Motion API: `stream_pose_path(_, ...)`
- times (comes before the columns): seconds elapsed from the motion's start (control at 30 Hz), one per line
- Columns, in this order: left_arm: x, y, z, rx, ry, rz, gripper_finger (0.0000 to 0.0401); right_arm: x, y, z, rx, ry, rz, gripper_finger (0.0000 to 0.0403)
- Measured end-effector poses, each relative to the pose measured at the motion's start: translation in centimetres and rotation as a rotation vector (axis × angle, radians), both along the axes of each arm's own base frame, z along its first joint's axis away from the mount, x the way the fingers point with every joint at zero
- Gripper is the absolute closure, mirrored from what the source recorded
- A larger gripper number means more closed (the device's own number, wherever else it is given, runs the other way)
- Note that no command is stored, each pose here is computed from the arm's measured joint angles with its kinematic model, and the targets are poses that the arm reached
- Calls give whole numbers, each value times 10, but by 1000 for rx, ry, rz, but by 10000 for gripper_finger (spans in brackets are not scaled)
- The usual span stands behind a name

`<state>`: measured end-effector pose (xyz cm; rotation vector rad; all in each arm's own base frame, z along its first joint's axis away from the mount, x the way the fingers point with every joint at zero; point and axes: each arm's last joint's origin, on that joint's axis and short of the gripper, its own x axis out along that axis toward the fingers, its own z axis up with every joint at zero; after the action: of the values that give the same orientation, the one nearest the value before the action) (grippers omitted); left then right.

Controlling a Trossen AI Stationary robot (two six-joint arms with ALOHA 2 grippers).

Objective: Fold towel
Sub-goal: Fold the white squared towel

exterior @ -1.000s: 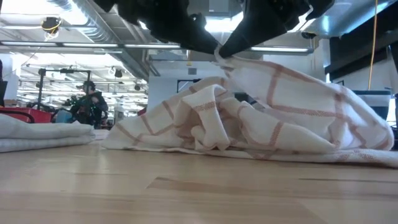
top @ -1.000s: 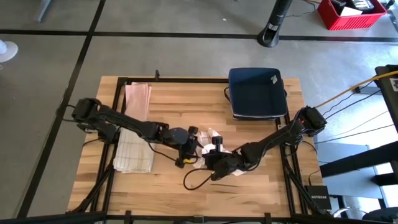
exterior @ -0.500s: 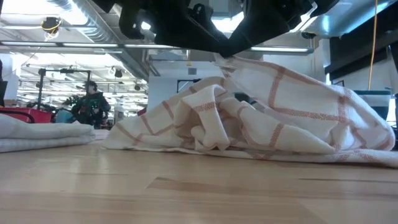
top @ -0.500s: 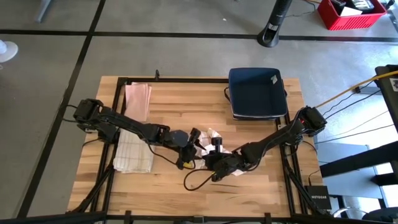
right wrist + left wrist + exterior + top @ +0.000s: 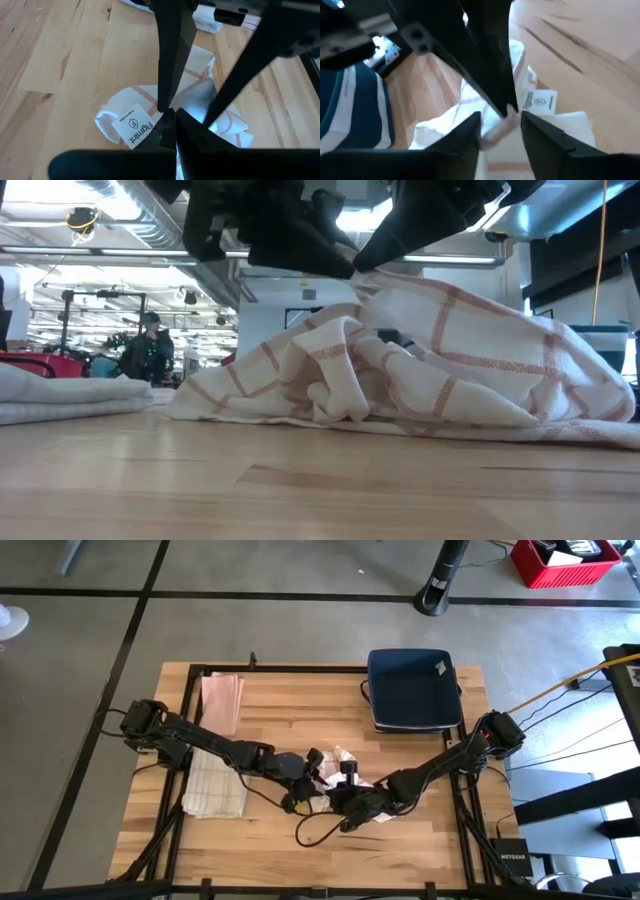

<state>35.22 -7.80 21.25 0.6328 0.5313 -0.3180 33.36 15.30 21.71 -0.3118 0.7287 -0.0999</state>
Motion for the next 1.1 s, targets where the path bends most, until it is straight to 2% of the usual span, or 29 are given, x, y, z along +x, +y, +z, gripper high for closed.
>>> stream_pose_path(0.17,0,0,1,-9,-3,3,330,0,0,0,9,-1,-10,400)
stream_pose_path(0.33,0,0,1,-54,6,35,389,0,-2,-1,134,-34,-140,396)
stream_pose_path(0.43,0,1,2,-88,3,82,393,-1,-6,5,150,-12,-175,372)
stream_pose_path(0.57,-8,4,16,-123,-7,163,394,-10,-10,34,160,78,-204,320)
stream_pose_path(0.7,-23,8,53,-176,-37,223,396,-29,-15,50,212,248,-242,278)
stream_pose_path(0.8,-40,13,95,-248,-112,270,391,-46,-14,50,134,284,-272,261)
stream_pose_path(0.9,-63,18,132,-335,-164,304,395,-61,-10,40,22,270,-291,256)
stream_pose_path(1.0,-90,23,161,-438,-198,334,398,-73,-11,26,8,254,-321,259)
stream_pose_path(1.1,-117,25,177,-532,-208,357,393,-84,-18,6,20,248,-366,262)
